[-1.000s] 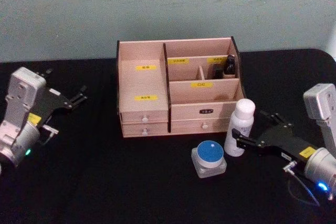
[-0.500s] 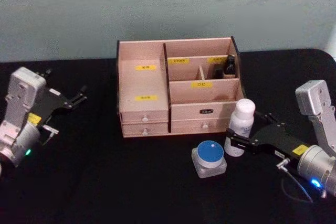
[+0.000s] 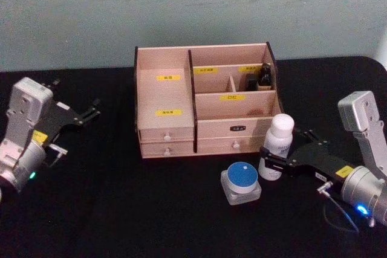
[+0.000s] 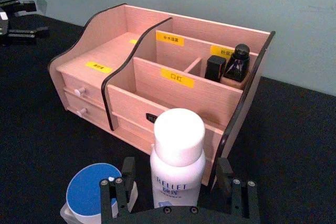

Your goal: Pick up the facial cleanser and watermelon frost from the table and place them into the tiered storage box.

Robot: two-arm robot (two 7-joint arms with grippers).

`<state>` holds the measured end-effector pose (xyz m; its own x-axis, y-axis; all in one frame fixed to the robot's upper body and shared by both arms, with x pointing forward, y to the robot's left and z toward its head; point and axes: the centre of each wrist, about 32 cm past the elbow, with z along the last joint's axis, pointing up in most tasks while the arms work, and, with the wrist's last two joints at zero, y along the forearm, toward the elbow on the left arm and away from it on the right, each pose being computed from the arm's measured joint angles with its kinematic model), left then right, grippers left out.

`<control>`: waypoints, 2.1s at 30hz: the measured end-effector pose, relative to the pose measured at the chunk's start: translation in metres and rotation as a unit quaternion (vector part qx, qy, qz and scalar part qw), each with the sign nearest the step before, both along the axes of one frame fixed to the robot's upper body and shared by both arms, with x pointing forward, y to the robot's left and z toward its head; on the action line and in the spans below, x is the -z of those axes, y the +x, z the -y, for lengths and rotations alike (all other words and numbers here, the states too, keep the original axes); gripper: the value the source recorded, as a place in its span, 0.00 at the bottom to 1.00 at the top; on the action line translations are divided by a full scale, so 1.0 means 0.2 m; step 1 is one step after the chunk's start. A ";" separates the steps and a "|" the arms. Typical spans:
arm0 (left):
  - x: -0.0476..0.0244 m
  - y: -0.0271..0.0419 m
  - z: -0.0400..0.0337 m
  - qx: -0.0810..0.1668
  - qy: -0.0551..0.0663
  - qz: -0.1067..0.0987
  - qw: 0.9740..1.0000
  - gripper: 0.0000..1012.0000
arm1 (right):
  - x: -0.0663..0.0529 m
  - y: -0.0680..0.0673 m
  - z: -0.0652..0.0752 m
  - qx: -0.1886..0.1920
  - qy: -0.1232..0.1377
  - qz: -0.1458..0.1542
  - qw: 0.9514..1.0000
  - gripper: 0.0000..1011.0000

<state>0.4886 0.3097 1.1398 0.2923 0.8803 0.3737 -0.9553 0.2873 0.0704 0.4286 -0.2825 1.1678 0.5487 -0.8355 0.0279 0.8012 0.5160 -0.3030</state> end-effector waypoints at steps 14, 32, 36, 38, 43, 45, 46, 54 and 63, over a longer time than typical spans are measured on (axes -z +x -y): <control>0.000 0.000 0.000 0.000 0.000 0.000 1.000 0.99 | 0.00 0.00 0.00 0.000 0.001 0.000 1.000 0.85; 0.000 0.000 0.000 0.000 0.000 0.000 1.000 0.99 | 0.00 0.00 0.00 0.000 0.002 0.000 1.000 0.59; 0.000 0.000 0.000 0.000 0.000 0.000 1.000 0.99 | 0.00 0.00 0.00 0.000 0.003 0.001 1.000 0.59; 0.000 0.000 0.000 0.000 0.000 0.000 1.000 0.99 | 0.00 0.00 0.00 0.000 0.003 0.001 1.000 0.59; 0.000 0.000 0.000 0.000 0.000 0.000 1.000 0.99 | 0.00 0.00 0.01 0.000 0.005 0.003 1.000 0.59; 0.000 0.000 0.000 0.000 0.000 0.000 1.000 0.99 | 0.00 0.00 0.01 -0.001 0.008 0.005 1.000 0.59; 0.000 0.000 0.000 0.000 0.000 0.000 1.000 0.99 | -0.01 -0.01 0.02 -0.002 0.009 0.006 1.000 0.59; 0.000 0.000 0.000 0.000 0.000 0.000 1.000 0.99 | -0.09 -0.01 0.06 -0.016 0.031 0.020 0.999 0.59; 0.000 0.000 0.000 0.000 0.000 0.000 1.000 0.99 | -0.21 0.05 0.07 -0.035 0.039 0.046 0.998 0.59</control>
